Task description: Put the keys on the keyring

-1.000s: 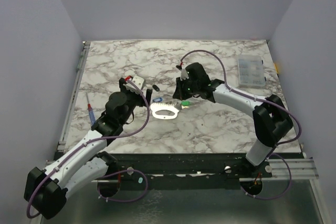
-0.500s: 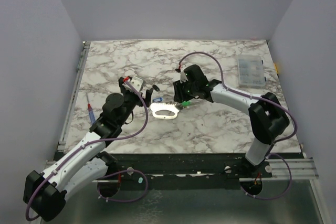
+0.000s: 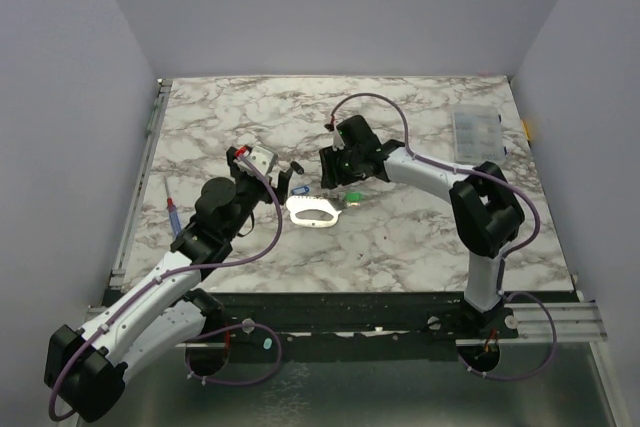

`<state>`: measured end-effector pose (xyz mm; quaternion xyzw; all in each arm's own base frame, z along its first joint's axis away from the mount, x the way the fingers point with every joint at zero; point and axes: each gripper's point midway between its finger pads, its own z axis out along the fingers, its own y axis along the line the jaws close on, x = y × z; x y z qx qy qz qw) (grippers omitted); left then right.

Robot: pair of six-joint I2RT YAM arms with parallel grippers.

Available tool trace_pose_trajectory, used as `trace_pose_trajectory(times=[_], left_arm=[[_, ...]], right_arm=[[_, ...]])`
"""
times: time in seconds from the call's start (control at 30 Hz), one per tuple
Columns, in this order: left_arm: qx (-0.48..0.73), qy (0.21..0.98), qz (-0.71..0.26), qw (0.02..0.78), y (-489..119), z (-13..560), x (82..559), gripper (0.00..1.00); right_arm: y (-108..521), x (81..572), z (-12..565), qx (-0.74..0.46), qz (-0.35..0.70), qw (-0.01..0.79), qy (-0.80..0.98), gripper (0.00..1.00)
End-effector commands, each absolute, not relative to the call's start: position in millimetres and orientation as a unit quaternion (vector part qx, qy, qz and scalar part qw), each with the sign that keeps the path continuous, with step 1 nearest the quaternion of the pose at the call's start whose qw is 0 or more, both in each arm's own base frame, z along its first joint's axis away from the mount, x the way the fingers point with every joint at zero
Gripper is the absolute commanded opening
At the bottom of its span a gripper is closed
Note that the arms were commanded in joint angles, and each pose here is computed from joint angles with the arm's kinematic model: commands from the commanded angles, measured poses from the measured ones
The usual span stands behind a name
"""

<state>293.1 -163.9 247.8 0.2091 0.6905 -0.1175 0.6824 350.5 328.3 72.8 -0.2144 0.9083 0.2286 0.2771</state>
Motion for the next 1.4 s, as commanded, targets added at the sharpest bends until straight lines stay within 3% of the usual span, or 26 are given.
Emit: trace_pose_trajectory(times=[0.0,0.43,0.8,1.37], left_arm=[[0.22,0.684,-0.121,0.685,-167.0,247.2,290.9,0.84],[0.222,0.685,-0.123,0.683,-168.0,246.2,291.2,0.84],[0.223,0.685,-0.125,0.682,-169.1,246.1,291.1,0.83],[0.224,0.684,-0.126,0.682,-169.4,247.0,290.4,0.83]], right_arm=[[318.7,339.6,52.2,-0.188,0.197,0.233,0.934,0.53],[326.7,284.1,41.4,-0.204,0.276,0.202,0.917,0.48],[313.7,314.0,85.9,-0.154,0.238,0.291,0.914,0.54],[292.2,331.3,51.2,-0.165,0.134,0.27,0.939,0.45]])
